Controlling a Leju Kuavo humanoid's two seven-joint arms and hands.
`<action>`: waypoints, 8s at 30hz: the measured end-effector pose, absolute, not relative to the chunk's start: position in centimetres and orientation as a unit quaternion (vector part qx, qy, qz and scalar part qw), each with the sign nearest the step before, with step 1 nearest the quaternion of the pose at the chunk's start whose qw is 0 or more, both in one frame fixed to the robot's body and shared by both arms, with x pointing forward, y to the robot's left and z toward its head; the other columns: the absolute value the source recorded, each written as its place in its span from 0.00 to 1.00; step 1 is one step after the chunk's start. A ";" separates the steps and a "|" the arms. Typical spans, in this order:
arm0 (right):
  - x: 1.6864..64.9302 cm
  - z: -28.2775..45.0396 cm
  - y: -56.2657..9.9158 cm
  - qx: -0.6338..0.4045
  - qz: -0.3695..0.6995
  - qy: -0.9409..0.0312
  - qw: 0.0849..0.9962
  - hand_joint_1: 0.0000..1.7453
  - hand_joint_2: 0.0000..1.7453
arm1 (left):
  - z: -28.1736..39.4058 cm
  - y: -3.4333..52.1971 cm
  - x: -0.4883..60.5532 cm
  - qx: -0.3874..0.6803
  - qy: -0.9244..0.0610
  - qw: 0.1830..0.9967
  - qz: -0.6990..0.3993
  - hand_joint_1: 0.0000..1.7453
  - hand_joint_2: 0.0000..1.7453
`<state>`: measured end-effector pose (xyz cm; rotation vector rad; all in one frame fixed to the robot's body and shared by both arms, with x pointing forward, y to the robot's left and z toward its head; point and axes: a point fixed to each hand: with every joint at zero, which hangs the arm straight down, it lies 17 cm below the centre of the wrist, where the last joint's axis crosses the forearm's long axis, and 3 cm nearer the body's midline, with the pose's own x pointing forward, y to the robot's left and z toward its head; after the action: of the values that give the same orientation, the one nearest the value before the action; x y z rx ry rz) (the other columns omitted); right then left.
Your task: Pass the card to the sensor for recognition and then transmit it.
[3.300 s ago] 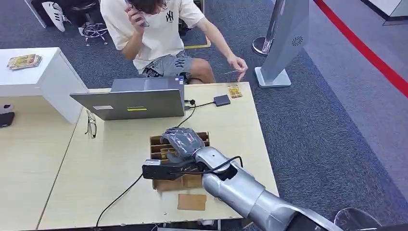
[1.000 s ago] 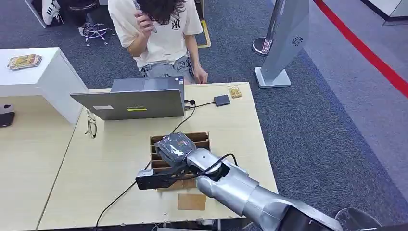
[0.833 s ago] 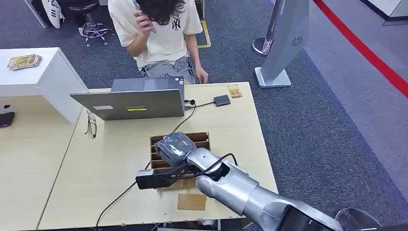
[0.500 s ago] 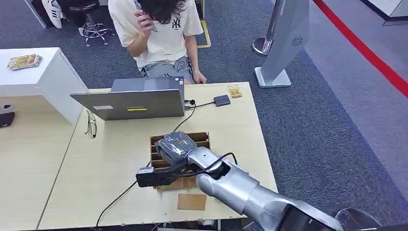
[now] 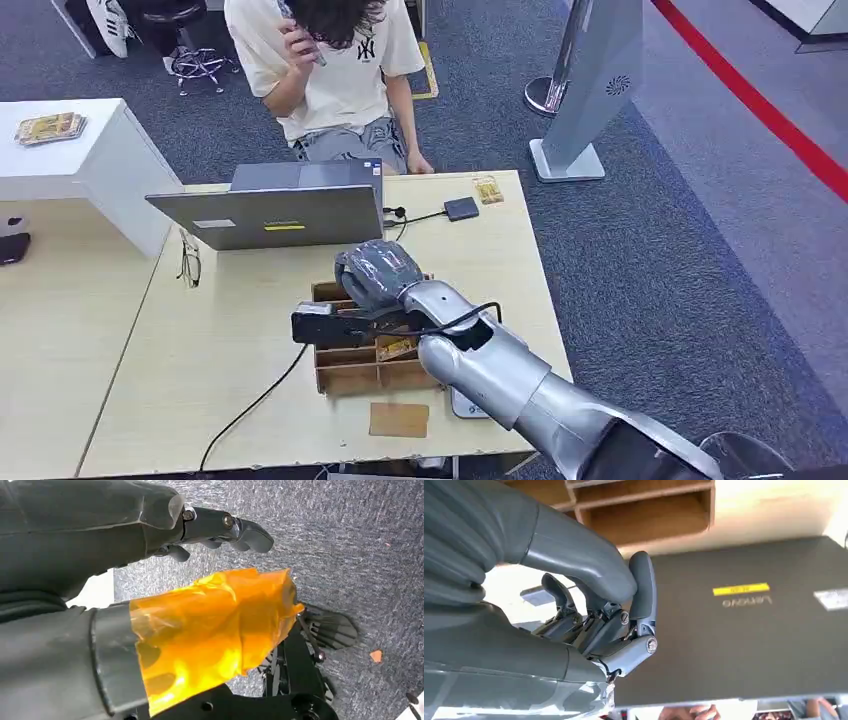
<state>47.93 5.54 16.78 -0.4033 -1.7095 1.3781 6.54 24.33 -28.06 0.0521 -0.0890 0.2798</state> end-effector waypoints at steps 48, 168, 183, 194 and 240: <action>47.3 14.1 4.9 -0.171 0.602 -0.654 0.425 0.38 1.00 | -28.0 24.0 6.5 0.022 -0.044 0.987 0.151 0.00 0.00; 48.2 11.0 4.3 -0.226 0.727 -0.568 0.314 0.99 1.00 | -28.0 23.3 6.3 0.016 -0.046 0.979 0.196 0.00 0.00; 48.7 11.1 4.0 -0.232 0.728 -0.568 0.306 1.00 1.00 | -28.0 23.4 6.3 0.017 -0.046 0.979 0.196 0.00 0.00; 49.4 11.8 3.5 -0.220 0.710 -0.578 0.337 1.00 1.00 | -28.0 23.4 6.3 0.018 -0.046 0.979 0.196 0.00 0.00; 52.1 11.9 -1.4 -0.023 0.628 -0.553 0.547 1.00 1.00 | -28.1 24.5 6.0 0.026 -0.046 0.982 0.184 0.00 0.00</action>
<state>52.06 -1.38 11.93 -0.0548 -1.3116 1.4879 6.05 24.51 -28.10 0.0527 -0.0920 0.3700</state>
